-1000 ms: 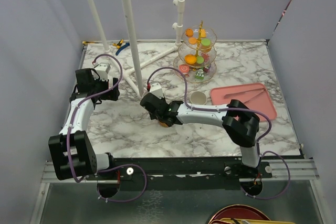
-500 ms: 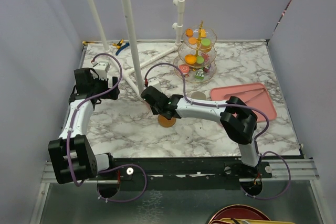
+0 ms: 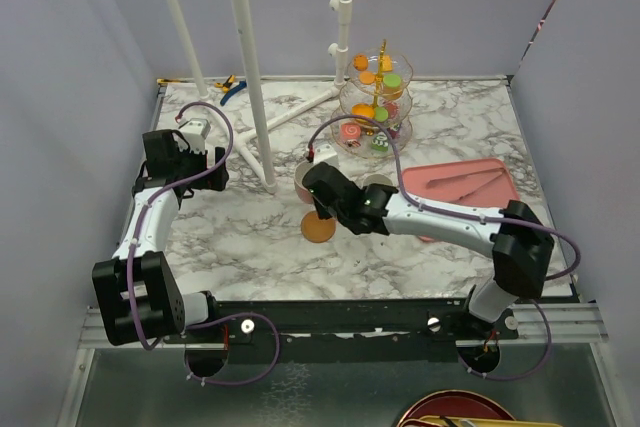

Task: Serve the afternoon tea
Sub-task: Pick up the cup at the center of the board, then place the cup on the coaster.

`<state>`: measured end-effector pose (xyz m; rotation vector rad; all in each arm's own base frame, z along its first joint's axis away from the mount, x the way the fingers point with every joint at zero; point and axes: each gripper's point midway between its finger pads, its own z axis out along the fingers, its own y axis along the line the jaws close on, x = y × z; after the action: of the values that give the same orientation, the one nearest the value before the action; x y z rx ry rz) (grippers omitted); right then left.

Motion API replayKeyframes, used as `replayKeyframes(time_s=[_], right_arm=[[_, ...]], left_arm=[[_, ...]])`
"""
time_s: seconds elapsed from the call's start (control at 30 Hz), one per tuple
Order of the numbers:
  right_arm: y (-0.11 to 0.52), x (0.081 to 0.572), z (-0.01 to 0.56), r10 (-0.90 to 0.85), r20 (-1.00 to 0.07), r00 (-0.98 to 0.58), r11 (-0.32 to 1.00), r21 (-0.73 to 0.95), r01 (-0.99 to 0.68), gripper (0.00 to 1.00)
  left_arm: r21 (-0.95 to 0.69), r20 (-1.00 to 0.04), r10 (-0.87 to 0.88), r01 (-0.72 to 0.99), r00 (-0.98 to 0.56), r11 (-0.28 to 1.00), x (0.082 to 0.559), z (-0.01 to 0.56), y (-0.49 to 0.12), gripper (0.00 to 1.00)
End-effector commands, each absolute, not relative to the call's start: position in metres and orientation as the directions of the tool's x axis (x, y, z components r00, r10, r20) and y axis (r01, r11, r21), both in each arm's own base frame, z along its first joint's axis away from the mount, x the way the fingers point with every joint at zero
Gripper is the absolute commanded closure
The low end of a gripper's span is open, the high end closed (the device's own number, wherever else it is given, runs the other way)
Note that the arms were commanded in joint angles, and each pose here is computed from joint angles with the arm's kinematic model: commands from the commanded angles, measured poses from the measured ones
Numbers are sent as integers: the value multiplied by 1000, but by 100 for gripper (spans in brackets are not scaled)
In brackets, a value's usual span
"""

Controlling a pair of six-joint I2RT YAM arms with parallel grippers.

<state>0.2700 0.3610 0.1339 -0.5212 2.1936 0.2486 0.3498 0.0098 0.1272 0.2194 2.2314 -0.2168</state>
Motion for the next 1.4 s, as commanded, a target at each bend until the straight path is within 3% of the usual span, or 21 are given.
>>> replayKeyframes(time_s=[0.0, 0.7, 1.37], right_arm=[[341, 258, 143, -213, -799, -563, 911, 46, -410, 99], [352, 203, 102, -289, -745, -601, 862, 71, -502, 100], [335, 208, 51, -339, -687, -643, 897, -30, -440, 99]], left_arm=[[-87, -807, 85, 261, -584, 961, 358, 139, 7, 1], [-123, -811, 60, 270, -581, 955, 363, 144, 2, 1], [-152, -808, 38, 270, -588, 951, 359, 142, -2, 1]])
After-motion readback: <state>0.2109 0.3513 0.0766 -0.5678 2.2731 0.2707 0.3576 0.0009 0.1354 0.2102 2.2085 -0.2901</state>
